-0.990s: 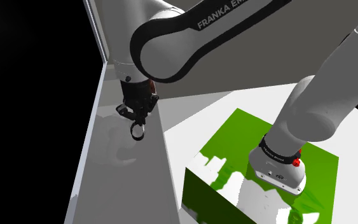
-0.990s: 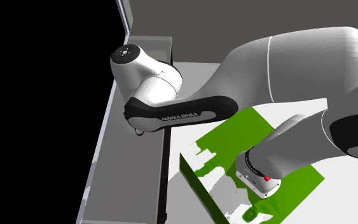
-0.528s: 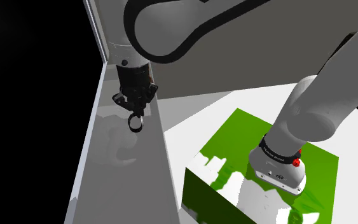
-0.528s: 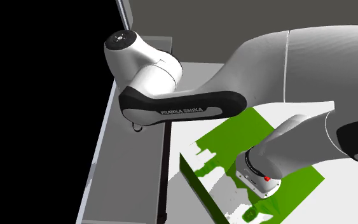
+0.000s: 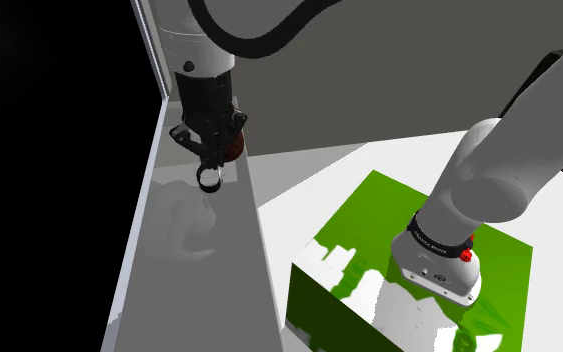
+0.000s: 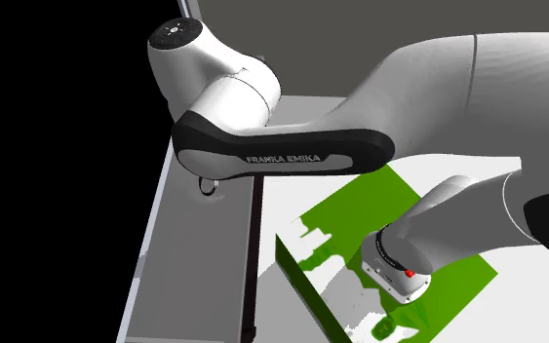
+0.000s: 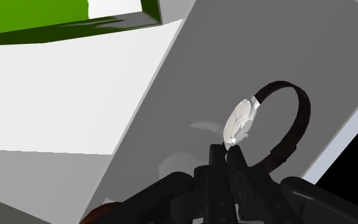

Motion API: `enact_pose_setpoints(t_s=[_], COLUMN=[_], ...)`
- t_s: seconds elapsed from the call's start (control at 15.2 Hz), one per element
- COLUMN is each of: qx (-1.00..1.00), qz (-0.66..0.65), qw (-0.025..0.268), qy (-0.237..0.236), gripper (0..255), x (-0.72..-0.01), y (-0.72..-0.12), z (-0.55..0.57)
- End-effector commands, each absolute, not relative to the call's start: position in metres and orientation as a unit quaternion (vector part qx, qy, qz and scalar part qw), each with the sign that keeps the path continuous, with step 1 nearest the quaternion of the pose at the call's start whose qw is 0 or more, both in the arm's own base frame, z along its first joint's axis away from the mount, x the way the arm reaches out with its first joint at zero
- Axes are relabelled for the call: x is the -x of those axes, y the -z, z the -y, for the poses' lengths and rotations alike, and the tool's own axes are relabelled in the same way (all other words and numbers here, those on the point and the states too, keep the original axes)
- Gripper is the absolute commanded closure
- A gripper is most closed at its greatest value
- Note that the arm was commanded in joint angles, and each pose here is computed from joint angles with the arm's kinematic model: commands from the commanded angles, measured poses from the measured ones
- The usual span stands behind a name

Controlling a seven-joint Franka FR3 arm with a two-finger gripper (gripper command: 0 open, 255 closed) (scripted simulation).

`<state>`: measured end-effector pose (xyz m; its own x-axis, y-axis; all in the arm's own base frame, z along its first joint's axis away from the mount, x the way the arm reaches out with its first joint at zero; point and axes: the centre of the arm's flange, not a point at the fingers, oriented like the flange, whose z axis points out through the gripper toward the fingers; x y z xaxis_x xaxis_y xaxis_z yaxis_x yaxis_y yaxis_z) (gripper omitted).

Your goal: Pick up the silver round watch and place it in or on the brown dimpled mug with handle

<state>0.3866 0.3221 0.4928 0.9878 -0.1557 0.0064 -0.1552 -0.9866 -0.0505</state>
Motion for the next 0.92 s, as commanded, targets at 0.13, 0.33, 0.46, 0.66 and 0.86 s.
enact_pose_setpoints(t_s=[0.13, 0.33, 0.46, 0.66, 0.86], qx=[0.997, 0.997, 0.997, 0.997, 0.997], qz=[-0.078, -0.078, -0.078, -0.078, -0.078], qw=[0.025, 0.025, 0.025, 0.025, 0.025], qy=[0.005, 0.005, 0.005, 0.005, 0.005], gripper=[255, 255, 255, 255, 255], x=[-0.387, -0.418, -0.438, -0.469, -0.500], y=[-0.513, -0.515, -0.517, -0.519, -0.522], z=[-0.323, -0.298, -0.281, -0.256, -0.232])
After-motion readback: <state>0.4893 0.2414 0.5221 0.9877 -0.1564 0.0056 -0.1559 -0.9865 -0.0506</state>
